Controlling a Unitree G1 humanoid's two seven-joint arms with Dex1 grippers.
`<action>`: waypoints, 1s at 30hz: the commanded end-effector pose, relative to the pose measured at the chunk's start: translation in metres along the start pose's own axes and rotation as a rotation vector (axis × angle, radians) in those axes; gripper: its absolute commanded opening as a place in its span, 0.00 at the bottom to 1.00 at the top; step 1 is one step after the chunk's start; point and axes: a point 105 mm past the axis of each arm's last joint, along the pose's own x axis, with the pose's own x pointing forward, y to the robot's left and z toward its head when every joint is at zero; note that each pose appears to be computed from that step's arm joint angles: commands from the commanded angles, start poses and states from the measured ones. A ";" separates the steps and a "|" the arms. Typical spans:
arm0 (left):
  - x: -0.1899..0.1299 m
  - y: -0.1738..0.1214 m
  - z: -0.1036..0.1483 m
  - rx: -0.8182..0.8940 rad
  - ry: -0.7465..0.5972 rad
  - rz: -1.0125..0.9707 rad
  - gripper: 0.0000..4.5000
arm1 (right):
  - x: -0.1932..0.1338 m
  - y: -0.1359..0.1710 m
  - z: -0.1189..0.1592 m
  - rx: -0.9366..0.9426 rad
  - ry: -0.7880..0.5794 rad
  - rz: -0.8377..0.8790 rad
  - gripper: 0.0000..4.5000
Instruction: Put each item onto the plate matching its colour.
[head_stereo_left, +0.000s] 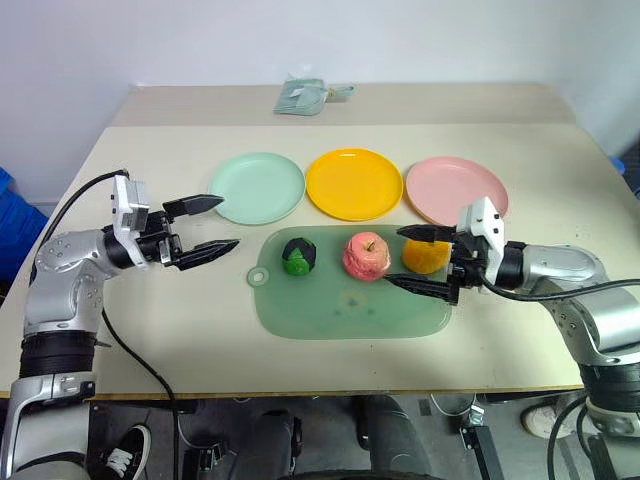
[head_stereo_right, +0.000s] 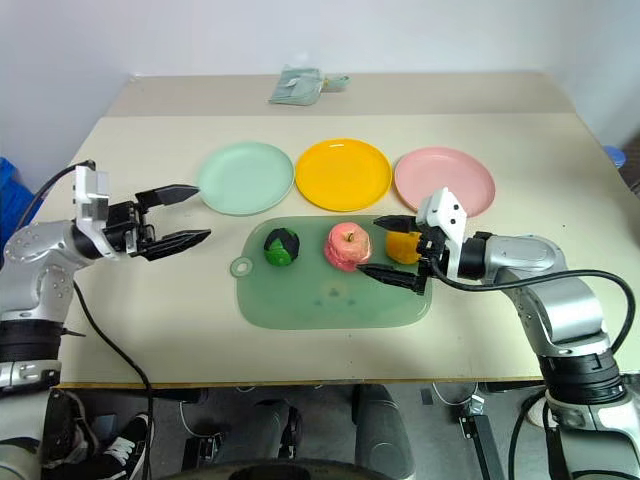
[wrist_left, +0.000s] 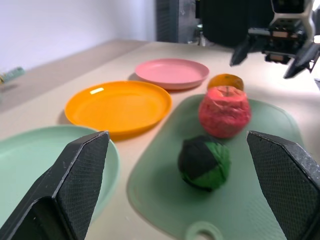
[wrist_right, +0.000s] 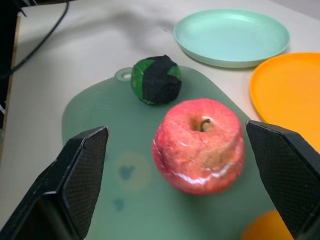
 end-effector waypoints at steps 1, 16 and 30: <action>-0.001 -0.004 0.014 0.038 -0.018 -0.018 1.00 | -0.004 -0.006 0.009 -0.048 -0.020 -0.019 0.99; 0.010 -0.007 0.015 0.046 -0.051 -0.003 1.00 | 0.009 -0.015 0.026 -0.083 -0.059 0.001 0.99; 0.025 -0.017 -0.006 0.090 -0.002 -0.052 1.00 | 0.016 -0.018 0.023 -0.076 -0.059 0.010 0.99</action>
